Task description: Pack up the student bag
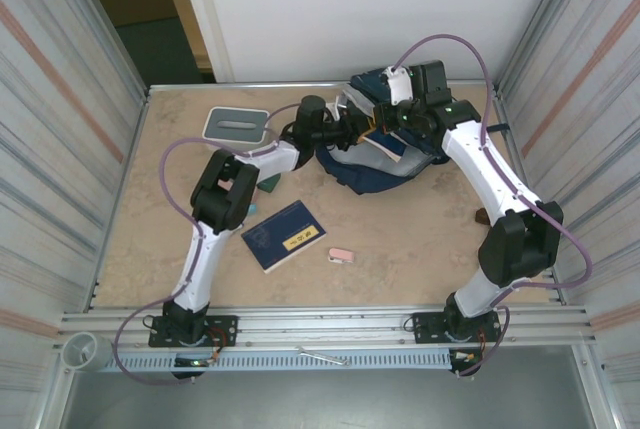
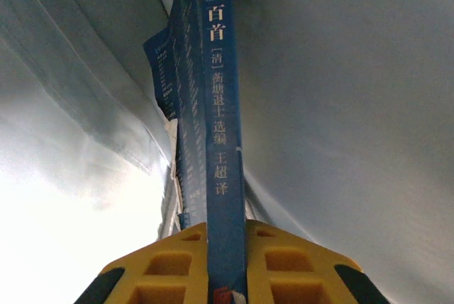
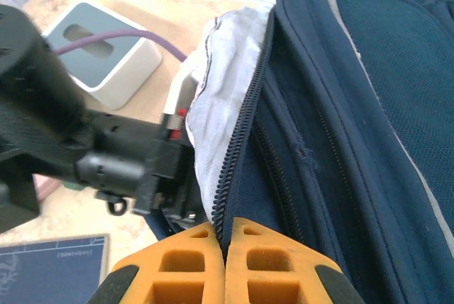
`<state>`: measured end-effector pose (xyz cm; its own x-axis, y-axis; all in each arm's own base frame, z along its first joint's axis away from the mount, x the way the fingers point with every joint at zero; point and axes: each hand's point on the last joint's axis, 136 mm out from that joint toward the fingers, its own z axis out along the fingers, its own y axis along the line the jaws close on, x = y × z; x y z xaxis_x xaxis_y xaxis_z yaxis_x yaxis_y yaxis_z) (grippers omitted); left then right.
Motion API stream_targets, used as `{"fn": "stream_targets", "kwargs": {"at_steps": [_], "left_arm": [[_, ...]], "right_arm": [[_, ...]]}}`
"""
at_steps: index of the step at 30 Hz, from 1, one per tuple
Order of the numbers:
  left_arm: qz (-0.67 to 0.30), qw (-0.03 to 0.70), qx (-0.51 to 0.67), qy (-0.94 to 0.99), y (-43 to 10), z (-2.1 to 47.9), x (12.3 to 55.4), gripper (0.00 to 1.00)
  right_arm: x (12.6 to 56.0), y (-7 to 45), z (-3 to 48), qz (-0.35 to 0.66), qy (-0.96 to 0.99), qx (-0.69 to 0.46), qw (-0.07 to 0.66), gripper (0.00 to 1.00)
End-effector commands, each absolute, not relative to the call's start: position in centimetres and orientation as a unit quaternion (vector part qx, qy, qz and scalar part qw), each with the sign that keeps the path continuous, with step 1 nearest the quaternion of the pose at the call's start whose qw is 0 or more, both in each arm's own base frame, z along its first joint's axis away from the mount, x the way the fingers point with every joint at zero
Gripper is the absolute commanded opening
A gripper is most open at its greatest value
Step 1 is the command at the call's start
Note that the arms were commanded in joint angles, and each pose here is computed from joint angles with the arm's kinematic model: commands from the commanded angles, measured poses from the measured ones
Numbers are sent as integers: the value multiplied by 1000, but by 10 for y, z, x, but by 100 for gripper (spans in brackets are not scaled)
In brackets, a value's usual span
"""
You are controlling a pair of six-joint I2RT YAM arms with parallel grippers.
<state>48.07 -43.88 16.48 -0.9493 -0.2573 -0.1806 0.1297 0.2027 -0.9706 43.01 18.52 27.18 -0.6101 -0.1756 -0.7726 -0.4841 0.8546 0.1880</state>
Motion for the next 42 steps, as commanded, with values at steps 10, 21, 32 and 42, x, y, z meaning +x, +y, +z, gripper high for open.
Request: {"fn": "stream_targets", "kwargs": {"at_steps": [10,21,32,42], "left_arm": [[-571,236,-41,785,-458,145,531,5],[-519,264,19,813,-412,150,495,56],[-382,303,69,870,-283,149,357,69],[-199,276,43,939,-173,101,270,73]], "right_arm": [[422,235,317,313,802,-291,417,0],[451,167,270,263,860,-168,405,0],[444,154,208,266,898,-81,341,1],[399,174,182,184,927,-96,311,54]]}}
